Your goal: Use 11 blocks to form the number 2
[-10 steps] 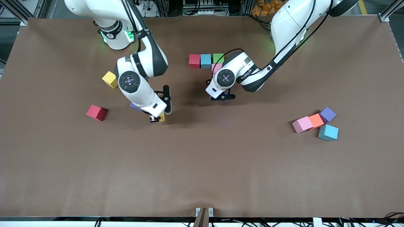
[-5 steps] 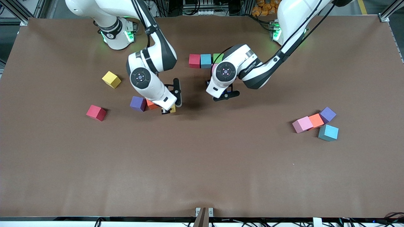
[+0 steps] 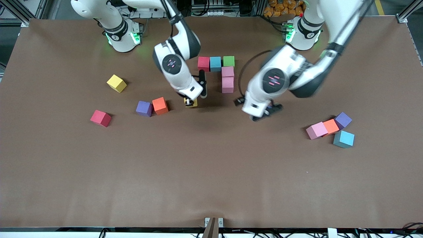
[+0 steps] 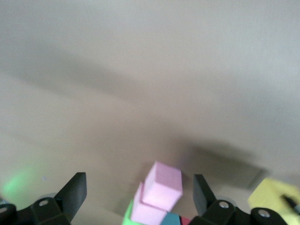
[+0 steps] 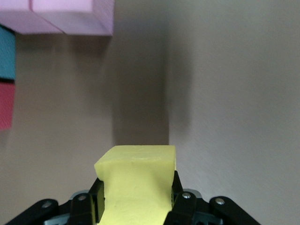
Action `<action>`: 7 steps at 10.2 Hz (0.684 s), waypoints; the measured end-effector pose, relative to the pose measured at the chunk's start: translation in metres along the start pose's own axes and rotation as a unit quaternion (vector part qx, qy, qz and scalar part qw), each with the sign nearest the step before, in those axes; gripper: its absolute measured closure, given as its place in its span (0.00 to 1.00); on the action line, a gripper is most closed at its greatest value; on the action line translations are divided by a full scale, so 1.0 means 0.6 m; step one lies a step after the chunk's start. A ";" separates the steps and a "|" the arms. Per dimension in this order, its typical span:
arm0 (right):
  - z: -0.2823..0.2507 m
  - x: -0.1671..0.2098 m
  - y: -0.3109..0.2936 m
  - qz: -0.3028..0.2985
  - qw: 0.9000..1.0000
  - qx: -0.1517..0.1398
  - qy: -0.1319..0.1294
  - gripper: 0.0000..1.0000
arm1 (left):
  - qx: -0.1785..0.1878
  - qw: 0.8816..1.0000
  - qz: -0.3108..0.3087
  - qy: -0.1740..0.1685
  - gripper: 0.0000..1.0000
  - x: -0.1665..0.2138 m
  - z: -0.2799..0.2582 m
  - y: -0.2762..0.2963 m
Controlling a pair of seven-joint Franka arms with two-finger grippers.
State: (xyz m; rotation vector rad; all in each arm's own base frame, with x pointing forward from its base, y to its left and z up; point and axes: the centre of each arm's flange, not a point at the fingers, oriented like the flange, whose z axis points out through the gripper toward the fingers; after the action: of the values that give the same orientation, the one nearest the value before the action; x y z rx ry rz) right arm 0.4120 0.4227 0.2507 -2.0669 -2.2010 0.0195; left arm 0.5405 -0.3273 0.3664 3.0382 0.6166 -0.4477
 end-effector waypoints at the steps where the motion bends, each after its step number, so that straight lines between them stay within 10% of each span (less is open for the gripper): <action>1: 0.003 0.019 -0.016 0.009 1.000 -0.007 0.002 0.44 | -0.011 1.000 0.009 0.000 0.00 0.059 -0.017 -0.046; 7: 0.050 0.096 -0.091 0.067 0.997 -0.030 0.022 0.44 | 0.006 0.977 0.208 0.051 0.00 0.250 -0.064 -0.230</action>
State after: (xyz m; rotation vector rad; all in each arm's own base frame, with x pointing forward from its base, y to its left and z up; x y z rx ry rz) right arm 0.3518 0.4784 0.2307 -2.2215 -2.0584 -0.0798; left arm 0.6305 -0.1402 0.3682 3.0916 -0.0316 -0.2803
